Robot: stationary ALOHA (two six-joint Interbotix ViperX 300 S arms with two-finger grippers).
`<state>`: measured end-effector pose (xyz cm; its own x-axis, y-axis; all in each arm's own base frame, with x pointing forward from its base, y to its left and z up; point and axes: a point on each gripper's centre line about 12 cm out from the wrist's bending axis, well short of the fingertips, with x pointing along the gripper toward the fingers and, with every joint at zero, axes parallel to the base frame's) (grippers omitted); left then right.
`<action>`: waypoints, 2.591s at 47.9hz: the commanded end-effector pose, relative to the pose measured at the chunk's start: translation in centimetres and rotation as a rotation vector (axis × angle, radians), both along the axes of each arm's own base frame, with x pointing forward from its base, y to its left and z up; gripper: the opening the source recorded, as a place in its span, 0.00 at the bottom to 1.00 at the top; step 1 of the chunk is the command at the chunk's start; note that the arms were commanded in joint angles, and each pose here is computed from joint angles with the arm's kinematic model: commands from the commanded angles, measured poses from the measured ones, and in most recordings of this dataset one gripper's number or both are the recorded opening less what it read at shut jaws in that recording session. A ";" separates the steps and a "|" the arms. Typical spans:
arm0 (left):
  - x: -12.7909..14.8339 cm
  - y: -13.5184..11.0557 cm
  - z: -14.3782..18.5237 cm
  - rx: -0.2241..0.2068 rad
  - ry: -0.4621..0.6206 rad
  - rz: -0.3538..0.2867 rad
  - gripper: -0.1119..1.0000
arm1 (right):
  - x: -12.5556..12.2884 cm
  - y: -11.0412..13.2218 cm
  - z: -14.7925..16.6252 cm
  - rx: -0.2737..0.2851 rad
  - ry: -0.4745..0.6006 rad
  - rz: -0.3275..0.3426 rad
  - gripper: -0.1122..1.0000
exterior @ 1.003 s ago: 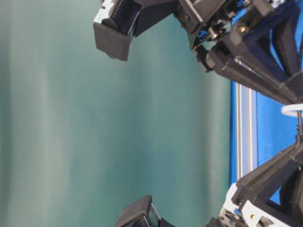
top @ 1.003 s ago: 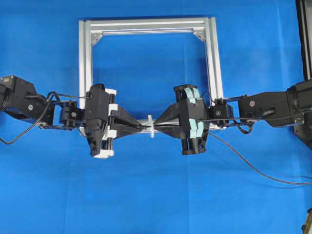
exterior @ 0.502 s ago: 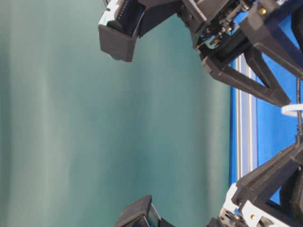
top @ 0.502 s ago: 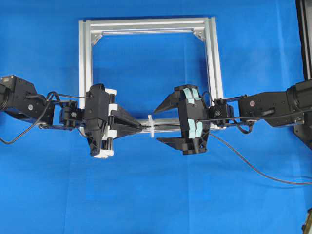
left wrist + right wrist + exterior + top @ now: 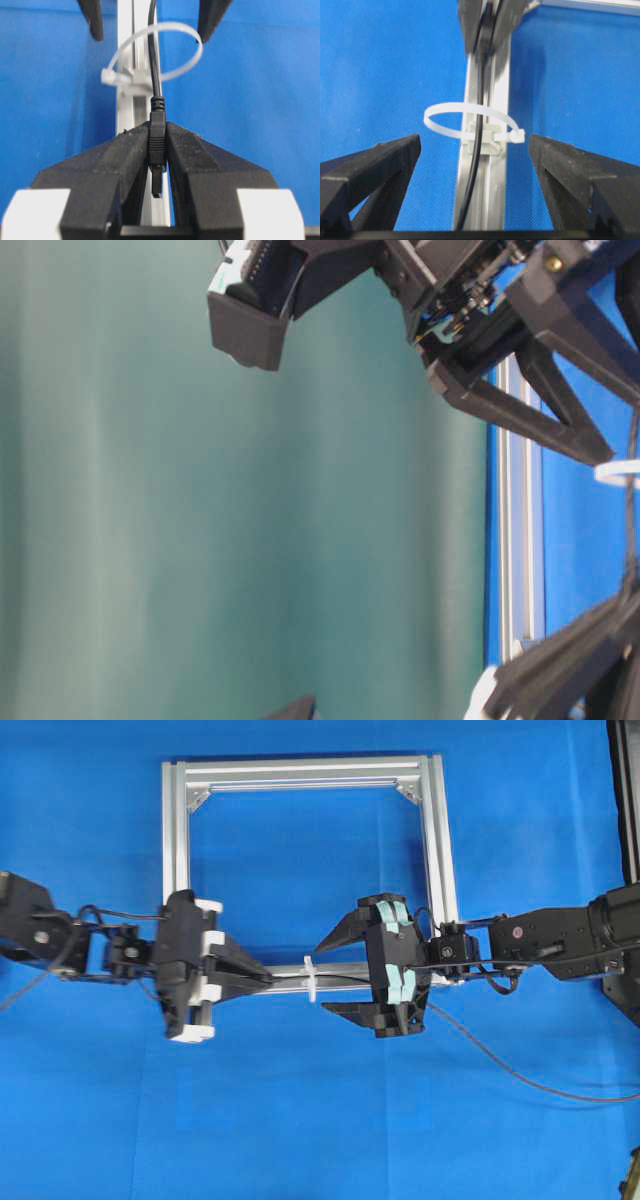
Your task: Insert the wire through the string loop located in the center.
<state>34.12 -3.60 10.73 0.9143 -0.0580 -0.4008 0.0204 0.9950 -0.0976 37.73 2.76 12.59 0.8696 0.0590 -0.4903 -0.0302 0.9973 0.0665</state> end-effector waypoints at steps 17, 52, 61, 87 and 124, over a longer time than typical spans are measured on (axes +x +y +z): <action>-8.0 0.5 1.4 0.000 -0.005 -0.019 0.17 | 0.4 0.0 0.9 -0.002 -0.029 0.002 0.96; -12.0 0.7 0.7 0.021 0.029 -0.051 0.17 | 0.0 0.4 1.5 0.000 -0.022 0.013 0.96; -12.2 0.7 0.5 0.009 0.037 -0.043 0.18 | -0.1 0.4 1.5 -0.001 -0.011 0.013 0.96; -12.0 1.0 0.2 -0.013 0.085 -0.015 0.92 | -0.4 0.6 1.4 -0.002 0.006 0.018 0.96; -11.6 1.7 5.2 -0.029 -0.012 0.010 0.92 | -2.4 0.6 8.1 0.003 -0.054 0.025 0.96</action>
<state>22.17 -2.02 14.92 0.9070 -0.0662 -0.4159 0.0167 0.9924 -0.1216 35.46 3.30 19.15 0.8768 0.0797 -0.4741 -0.0548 0.9963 0.0660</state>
